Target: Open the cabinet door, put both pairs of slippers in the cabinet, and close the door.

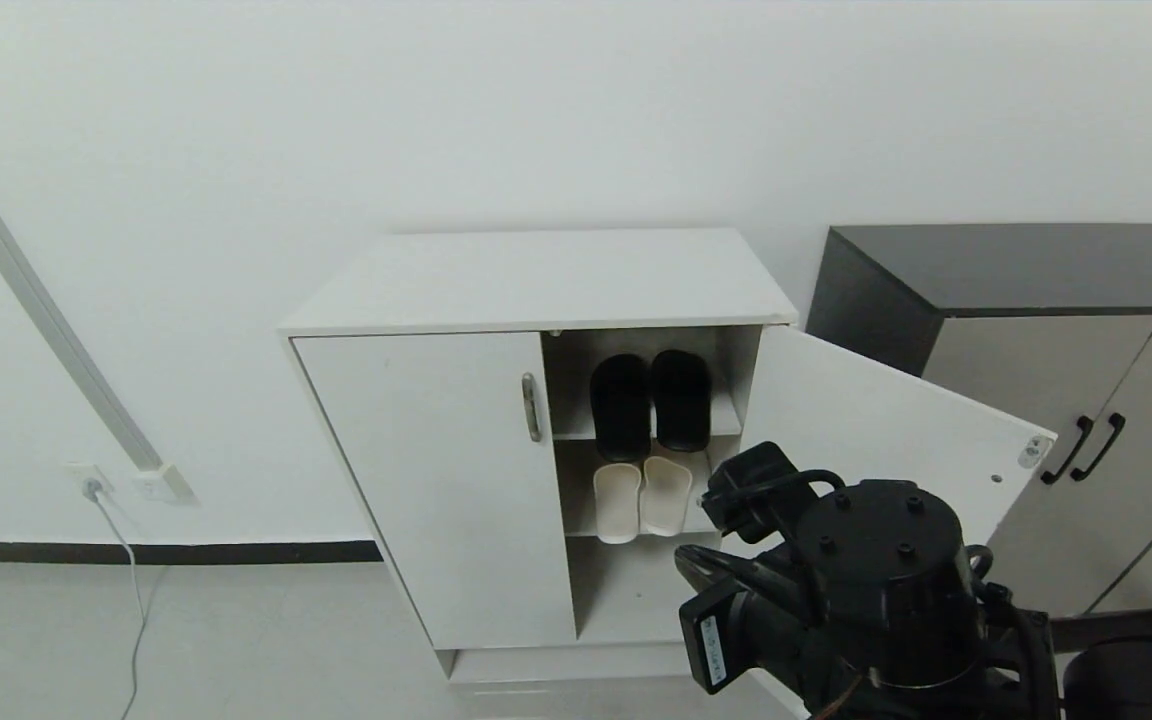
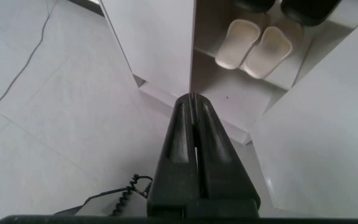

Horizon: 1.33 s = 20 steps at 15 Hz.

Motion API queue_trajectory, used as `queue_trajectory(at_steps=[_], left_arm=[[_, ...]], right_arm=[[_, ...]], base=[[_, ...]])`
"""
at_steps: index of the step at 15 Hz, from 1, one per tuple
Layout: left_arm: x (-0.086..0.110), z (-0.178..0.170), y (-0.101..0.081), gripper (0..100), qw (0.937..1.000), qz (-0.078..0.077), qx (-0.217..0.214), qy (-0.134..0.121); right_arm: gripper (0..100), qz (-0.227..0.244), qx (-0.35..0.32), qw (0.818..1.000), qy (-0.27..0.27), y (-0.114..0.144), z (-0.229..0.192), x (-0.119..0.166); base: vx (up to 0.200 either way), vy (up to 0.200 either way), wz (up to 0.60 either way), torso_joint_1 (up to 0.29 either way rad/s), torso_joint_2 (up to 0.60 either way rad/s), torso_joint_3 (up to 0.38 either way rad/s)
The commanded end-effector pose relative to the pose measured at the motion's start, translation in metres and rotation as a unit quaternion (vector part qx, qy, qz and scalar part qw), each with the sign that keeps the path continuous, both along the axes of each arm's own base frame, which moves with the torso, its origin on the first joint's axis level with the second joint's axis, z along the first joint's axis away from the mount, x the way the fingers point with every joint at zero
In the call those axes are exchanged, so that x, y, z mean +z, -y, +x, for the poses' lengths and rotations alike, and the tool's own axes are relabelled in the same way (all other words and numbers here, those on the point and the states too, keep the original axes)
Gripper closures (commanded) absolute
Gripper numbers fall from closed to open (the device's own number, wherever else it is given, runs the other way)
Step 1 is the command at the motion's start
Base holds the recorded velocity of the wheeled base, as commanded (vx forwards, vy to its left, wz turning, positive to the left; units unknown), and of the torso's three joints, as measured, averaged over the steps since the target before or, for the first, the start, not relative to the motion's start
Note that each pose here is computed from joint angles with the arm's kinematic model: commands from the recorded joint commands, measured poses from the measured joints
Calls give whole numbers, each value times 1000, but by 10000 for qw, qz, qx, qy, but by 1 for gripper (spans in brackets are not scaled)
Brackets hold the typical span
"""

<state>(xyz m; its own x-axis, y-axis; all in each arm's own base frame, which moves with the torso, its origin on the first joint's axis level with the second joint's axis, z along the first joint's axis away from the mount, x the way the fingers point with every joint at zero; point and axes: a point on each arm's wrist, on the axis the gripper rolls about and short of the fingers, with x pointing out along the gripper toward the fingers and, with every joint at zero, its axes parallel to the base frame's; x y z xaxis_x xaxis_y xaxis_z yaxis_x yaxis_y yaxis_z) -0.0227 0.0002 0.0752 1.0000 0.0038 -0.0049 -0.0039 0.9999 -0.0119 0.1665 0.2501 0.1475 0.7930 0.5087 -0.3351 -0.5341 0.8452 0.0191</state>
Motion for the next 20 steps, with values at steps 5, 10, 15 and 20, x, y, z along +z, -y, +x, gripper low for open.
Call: queue_trajectory(at_steps=[5,10,15,20], left_arm=[[0,0,0,100,10000,-2,-4,1],[0,0,0,100,10000,-2,4,1],[0,0,0,100,10000,-2,4,1],[0,0,0,100,10000,-2,4,-6]], right_arm=[[100,15,-4,10000,13,0,0,1],[100,-11,-17,10000,4,1,0,0],[100,63,-4,9999,89,5,-2,7],[100,26,5,9999,120,6,-2,8]], base=[[0,0,0,215,-530,-318],[0,0,0,249,-572,-327],[0,0,0,227,-499,-282],[0,0,0,172,-370,-207]])
